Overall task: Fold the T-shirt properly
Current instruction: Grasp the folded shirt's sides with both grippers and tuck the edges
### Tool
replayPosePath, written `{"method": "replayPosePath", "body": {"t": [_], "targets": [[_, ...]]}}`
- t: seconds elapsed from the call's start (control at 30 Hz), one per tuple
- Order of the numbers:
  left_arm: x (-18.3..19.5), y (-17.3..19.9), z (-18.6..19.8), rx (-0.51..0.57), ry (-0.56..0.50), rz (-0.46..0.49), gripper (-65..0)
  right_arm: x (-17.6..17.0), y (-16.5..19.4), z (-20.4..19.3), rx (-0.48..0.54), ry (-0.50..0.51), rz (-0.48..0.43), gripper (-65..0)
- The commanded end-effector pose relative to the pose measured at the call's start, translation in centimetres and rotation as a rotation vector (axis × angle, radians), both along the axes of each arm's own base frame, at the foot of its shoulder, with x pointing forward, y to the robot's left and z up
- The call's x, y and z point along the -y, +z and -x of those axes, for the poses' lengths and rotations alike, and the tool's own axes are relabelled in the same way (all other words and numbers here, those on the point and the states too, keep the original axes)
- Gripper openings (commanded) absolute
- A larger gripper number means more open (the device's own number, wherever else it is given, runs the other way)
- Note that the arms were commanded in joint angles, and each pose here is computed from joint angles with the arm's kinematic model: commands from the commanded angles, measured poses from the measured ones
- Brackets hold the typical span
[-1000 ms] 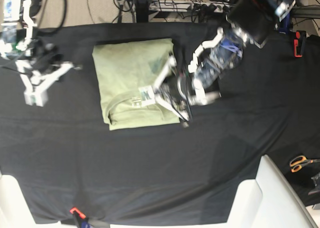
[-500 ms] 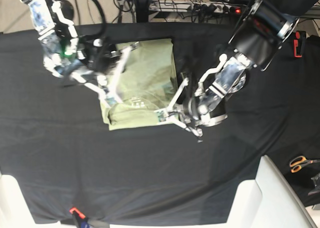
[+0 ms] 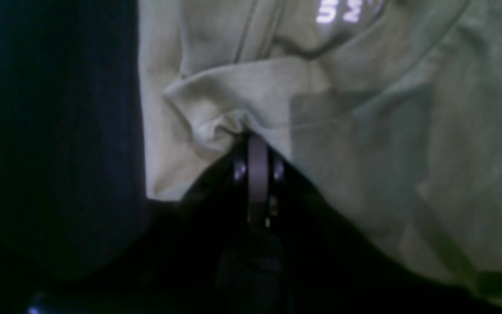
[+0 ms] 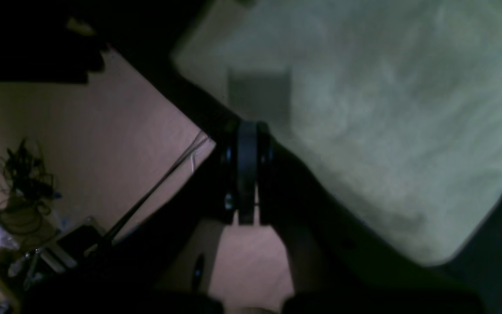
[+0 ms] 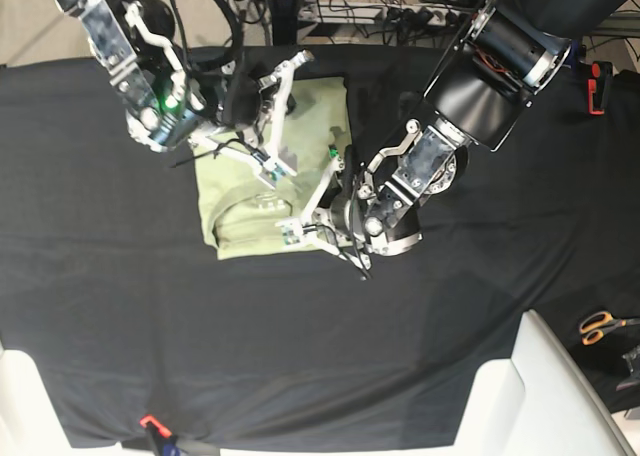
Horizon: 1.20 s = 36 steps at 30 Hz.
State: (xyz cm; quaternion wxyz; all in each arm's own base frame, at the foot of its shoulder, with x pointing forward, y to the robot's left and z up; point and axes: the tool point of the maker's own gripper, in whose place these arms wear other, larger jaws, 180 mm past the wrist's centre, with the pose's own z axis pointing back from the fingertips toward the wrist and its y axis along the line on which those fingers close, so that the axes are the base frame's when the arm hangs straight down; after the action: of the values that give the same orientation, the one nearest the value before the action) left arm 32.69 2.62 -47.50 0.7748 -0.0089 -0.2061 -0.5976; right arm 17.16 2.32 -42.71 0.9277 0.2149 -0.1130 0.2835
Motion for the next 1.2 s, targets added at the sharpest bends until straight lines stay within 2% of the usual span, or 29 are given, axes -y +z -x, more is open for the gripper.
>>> {"method": "replayPosePath", "body": {"t": [0.0,0.23,0.5,0.77,0.93,1.0,1.17], "targets": [[0.0,1.8,-2.4,0.064,0.019,0.014,-65.0,-1.2,0.6,-0.7,0.012,-0.001,-0.042,-64.8],[-0.9,1.7,-2.9,0.065,0.036,-0.003,-65.0,-3.5,-1.7,0.0,-0.023,0.057,-0.043,-64.8],[-2.1,1.1,-3.6,0.046,0.060,-0.030,-65.0,-3.4,-4.6,0.7,-0.066,0.025,-0.032,-64.8],[-1.3,3.9,-5.7,0.125,0.042,-0.009,-65.0,-3.9,-3.4,-0.7,-0.034,0.036,-0.039,-64.8],[-1.0,6.1,-5.5,0.167,0.091,0.021,-65.0,-4.7,0.3,-0.6,0.007,0.088,-0.063,-64.8],[0.4,5.8,-4.5,0.156,0.077,0.045,-65.0,-5.2,0.6,-0.8,0.010,0.088,-0.074,-64.8],[1.0,3.0,-2.5,0.069,0.088,0.040,-65.0,-5.0,-0.4,-0.6,-0.018,0.083,-0.059,-64.8]]}}
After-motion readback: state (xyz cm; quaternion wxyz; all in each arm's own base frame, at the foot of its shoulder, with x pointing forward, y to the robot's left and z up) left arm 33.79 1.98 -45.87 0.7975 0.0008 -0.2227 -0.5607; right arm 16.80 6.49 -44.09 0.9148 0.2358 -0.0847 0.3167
